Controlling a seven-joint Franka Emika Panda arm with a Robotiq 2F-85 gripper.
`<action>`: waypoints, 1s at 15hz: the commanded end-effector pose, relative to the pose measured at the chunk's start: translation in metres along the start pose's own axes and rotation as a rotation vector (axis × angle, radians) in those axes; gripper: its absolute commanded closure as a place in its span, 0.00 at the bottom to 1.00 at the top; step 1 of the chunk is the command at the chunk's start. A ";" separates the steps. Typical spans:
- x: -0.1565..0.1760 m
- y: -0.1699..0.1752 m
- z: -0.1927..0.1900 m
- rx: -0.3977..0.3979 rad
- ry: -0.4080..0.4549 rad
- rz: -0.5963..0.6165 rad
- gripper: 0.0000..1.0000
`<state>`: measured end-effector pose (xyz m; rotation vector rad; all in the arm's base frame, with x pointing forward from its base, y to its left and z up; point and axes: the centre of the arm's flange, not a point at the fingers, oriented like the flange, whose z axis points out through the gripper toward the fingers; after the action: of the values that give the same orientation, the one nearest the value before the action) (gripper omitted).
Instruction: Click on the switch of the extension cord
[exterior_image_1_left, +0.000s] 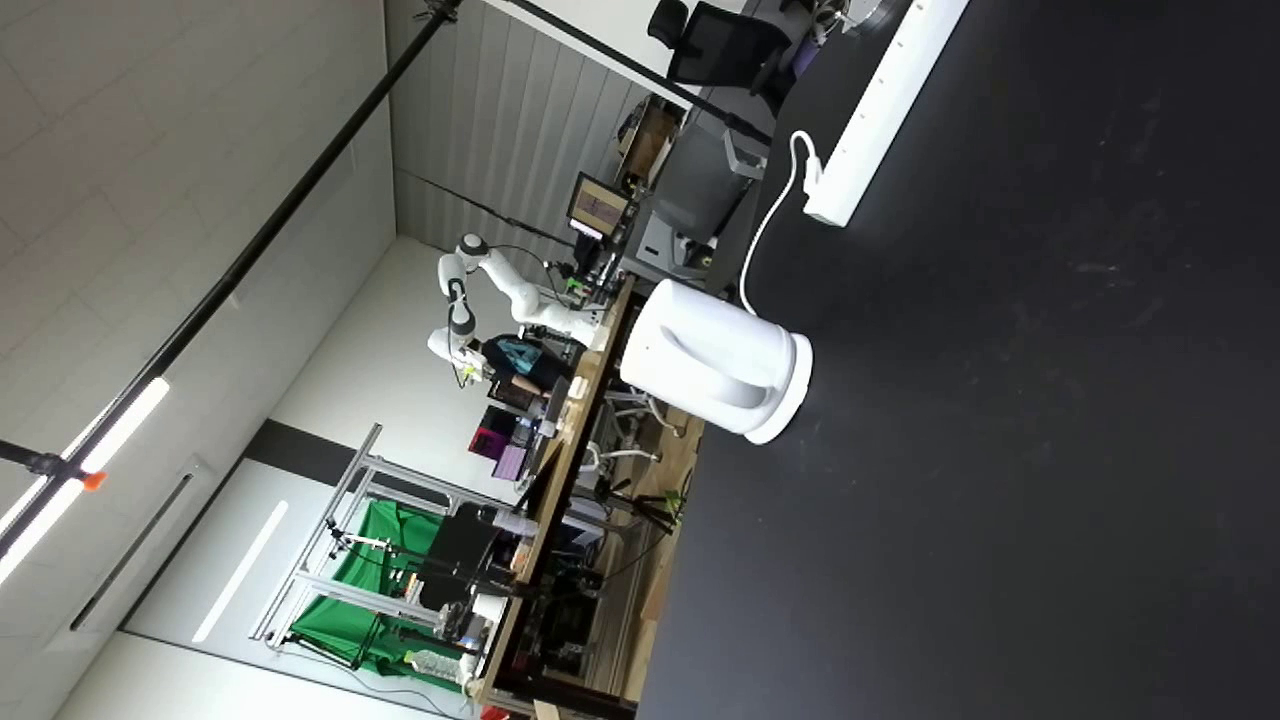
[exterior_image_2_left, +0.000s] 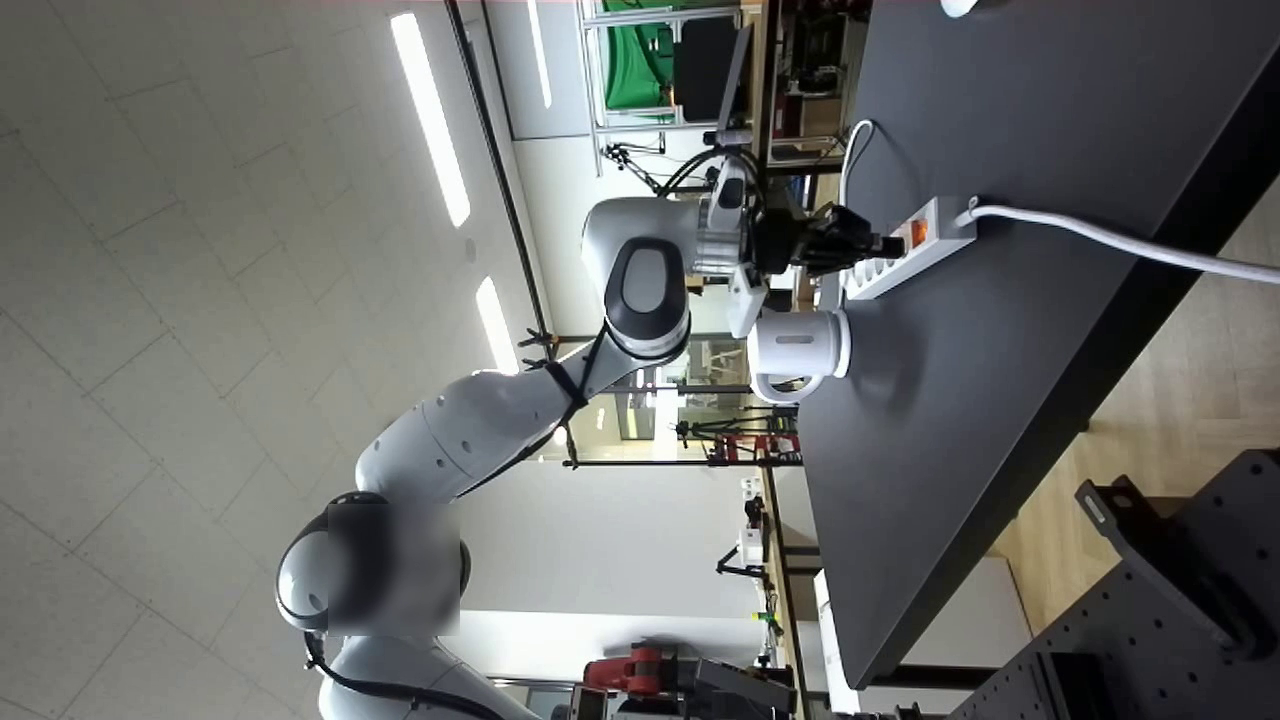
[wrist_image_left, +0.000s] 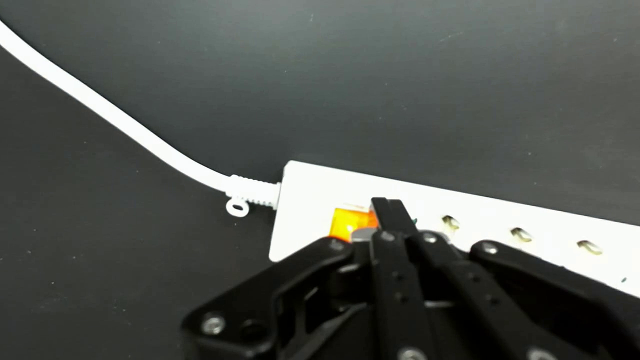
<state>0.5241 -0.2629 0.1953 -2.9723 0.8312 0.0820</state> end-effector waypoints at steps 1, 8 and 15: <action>0.003 0.000 0.002 -0.005 0.007 0.029 1.00; 0.013 0.005 0.004 -0.019 -0.009 0.035 1.00; 0.025 0.014 0.004 -0.051 -0.004 0.025 1.00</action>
<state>0.5290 -0.2793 0.1899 -3.0018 0.8389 0.0876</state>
